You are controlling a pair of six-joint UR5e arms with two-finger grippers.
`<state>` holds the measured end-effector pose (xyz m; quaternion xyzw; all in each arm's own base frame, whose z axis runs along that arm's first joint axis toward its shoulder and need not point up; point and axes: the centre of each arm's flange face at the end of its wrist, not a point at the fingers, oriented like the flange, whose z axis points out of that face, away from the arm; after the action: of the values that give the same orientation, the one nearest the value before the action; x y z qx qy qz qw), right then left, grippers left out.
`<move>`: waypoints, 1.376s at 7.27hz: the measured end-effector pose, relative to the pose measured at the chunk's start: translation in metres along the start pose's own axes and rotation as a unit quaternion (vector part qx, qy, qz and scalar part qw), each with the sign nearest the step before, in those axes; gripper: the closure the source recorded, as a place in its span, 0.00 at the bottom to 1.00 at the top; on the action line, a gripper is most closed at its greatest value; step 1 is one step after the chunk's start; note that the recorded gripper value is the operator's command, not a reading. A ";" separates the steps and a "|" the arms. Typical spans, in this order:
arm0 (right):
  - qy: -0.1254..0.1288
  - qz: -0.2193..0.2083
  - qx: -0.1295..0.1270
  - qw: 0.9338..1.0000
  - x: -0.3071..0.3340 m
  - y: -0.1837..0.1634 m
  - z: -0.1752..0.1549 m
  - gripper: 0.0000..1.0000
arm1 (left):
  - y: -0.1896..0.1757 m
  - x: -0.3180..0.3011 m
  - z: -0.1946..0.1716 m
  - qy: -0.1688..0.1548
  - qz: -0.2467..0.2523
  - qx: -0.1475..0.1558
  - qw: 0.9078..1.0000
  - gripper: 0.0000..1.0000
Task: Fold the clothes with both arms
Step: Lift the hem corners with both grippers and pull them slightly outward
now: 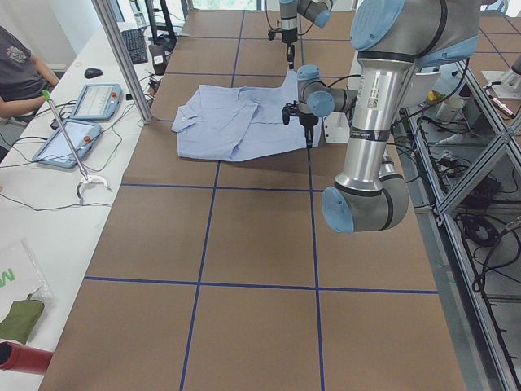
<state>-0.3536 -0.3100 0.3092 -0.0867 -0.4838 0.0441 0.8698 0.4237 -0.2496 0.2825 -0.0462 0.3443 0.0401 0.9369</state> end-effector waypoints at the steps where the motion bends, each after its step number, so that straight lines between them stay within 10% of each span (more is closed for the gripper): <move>1: 0.001 -0.001 0.001 1.000 0.001 -0.002 -0.001 1.00 | 0.000 0.000 0.001 0.000 0.000 -0.003 1.000 1.00; 10: -0.008 -0.002 0.006 1.000 0.000 -0.006 -0.012 1.00 | -0.008 0.005 -0.008 0.021 -0.015 -0.033 0.999 1.00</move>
<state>-0.3434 -0.3175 0.3038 -0.0798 -0.4906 0.0461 0.8665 0.4238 -0.2584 0.2736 -0.0830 0.3616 0.0367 0.9279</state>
